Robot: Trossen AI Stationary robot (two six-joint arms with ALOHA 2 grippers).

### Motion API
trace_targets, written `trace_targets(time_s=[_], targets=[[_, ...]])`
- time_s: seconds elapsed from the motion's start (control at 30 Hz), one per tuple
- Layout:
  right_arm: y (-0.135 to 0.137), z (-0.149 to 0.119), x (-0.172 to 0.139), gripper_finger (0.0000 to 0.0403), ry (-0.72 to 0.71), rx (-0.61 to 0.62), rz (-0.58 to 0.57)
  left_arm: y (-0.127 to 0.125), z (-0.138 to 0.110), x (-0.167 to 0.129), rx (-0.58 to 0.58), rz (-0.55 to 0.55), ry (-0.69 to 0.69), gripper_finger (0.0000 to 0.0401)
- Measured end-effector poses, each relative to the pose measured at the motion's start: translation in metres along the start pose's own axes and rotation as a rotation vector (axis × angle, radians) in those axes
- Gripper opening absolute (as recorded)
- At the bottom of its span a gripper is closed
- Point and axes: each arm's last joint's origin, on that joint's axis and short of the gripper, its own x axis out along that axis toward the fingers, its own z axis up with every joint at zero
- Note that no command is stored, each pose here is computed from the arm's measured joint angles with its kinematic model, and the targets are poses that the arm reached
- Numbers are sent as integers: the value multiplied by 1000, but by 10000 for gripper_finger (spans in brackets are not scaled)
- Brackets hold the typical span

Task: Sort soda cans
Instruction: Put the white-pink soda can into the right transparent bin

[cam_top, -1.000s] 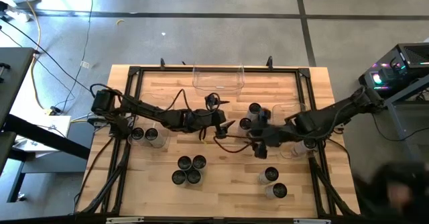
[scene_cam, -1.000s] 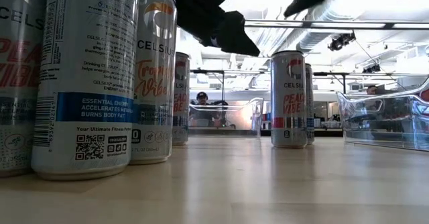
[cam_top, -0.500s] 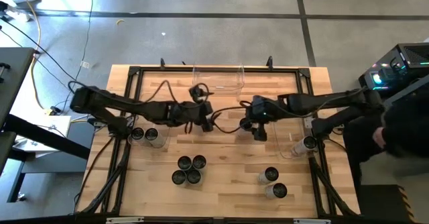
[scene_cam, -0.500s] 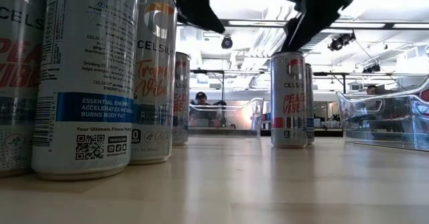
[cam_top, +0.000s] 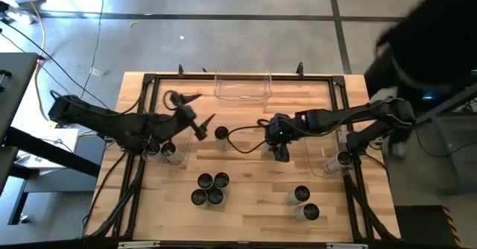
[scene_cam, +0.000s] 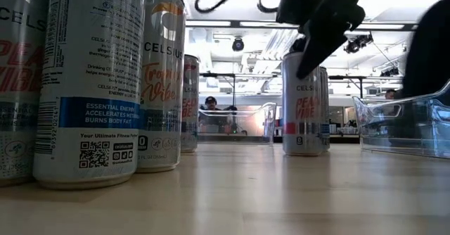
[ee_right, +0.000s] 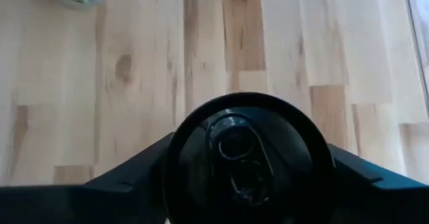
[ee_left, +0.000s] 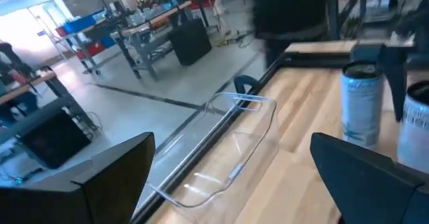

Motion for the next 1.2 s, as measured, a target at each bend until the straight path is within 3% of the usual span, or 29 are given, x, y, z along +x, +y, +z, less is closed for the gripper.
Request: trace_targets(time_s=[0.17, 0.37, 0.5, 0.63, 0.97, 1.1, 1.2], targets=[[16, 17, -21, 236, -29, 17, 41, 2, -15, -13, -28, -12, 6, 394], [51, 35, -96, 236, -11, 55, 85, -3, -24, -19, -4, -8, 21, 394], [60, 16, -138, 236, 161, 182, -84, -7, -30, -21, -2, -26, 22, 394], [65, -7, -157, 236, 240, 293, -220, -10, -36, -23, -5, -39, 28, 394], [53, -67, -163, 236, 201, 457, -271, -14, -36, -28, -14, -61, 11, 394], [52, -92, -144, 236, 241, 495, -267, -14, -35, -28, -18, -59, 8, 394], [56, -99, -129, 236, 187, 510, -214, -14, -35, -28, -17, -52, 8, 394]])
